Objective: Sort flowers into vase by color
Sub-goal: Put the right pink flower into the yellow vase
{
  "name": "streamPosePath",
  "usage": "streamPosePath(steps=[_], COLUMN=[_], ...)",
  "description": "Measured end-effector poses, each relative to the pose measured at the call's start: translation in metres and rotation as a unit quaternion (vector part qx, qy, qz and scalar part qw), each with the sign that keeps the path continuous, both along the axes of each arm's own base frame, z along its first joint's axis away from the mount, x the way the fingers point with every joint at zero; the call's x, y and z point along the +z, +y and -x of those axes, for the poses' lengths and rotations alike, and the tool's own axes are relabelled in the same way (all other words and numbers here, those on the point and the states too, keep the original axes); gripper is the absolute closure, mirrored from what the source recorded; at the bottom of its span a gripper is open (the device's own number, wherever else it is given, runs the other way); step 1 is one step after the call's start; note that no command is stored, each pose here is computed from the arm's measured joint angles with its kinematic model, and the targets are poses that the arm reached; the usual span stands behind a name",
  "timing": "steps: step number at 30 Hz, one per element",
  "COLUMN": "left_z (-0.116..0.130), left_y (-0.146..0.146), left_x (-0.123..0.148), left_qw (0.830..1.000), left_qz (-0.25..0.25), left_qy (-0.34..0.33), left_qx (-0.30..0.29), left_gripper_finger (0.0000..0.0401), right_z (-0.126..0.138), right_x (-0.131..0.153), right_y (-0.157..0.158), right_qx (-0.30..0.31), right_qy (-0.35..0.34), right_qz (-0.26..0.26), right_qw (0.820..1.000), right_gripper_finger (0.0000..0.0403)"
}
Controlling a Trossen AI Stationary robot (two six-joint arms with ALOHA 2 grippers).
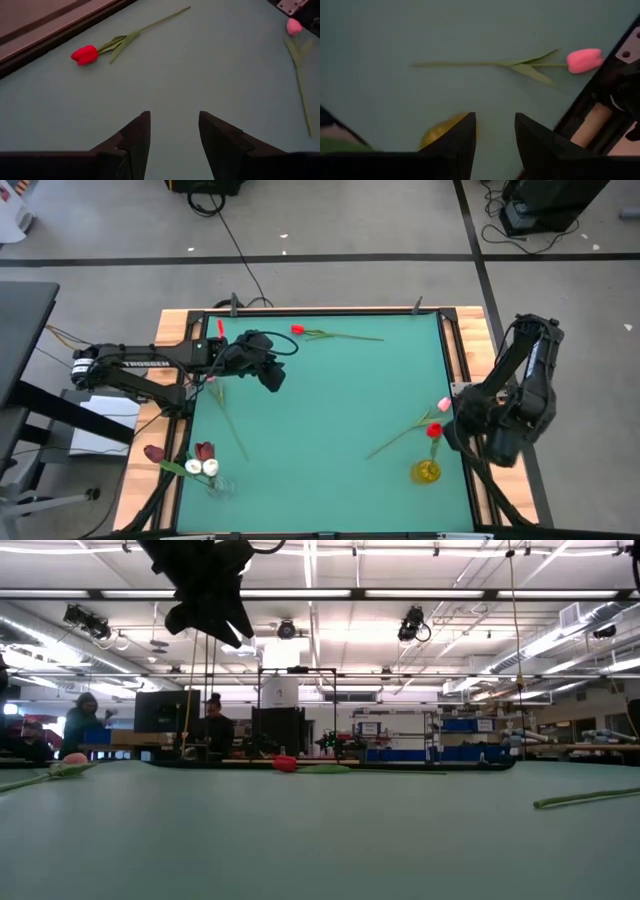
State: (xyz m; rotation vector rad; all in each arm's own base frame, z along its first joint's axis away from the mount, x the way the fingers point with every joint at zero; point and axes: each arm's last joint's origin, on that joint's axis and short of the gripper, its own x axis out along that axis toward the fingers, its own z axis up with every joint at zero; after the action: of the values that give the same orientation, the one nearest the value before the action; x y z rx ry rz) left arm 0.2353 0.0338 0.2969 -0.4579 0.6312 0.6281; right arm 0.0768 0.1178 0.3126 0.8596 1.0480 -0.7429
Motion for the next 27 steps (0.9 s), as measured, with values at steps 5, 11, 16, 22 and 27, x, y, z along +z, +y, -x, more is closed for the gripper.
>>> streamPosePath(steps=[5, 11, 16, 22, 27], left_z=[0.000, 0.001, 0.001, 0.001, 0.000], left_y=[-0.001, -0.003, -0.003, -0.003, -0.003], left_x=[-0.001, -0.003, -0.003, -0.003, -0.002], left_qw=[1.000, 0.999, 0.999, 0.999, 0.998], left_qz=[0.014, 0.033, 0.037, 0.026, 0.007], left_qy=[0.003, 0.013, 0.012, 0.016, 0.019], left_qx=[-0.013, -0.030, -0.032, -0.045, -0.064], left_gripper_finger=[0.0229, 0.0229, 0.0229, 0.0229, 0.0229], right_z=[-0.005, -0.001, 0.000, -0.011, -0.028], right_x=[0.006, 0.018, 0.026, 0.025, 0.020], right_y=[-0.019, -0.047, -0.069, -0.081, -0.086], right_qx=[-0.047, -0.093, -0.161, -0.257, -0.300], right_qy=[-0.019, -0.128, -0.203, -0.197, -0.145], right_qz=[-0.011, 0.005, 0.032, 0.028, 0.026], right_qw=[0.999, 0.987, 0.965, 0.946, 0.942], right_gripper_finger=[0.0260, 0.0260, 0.0260, 0.0260, 0.0260])
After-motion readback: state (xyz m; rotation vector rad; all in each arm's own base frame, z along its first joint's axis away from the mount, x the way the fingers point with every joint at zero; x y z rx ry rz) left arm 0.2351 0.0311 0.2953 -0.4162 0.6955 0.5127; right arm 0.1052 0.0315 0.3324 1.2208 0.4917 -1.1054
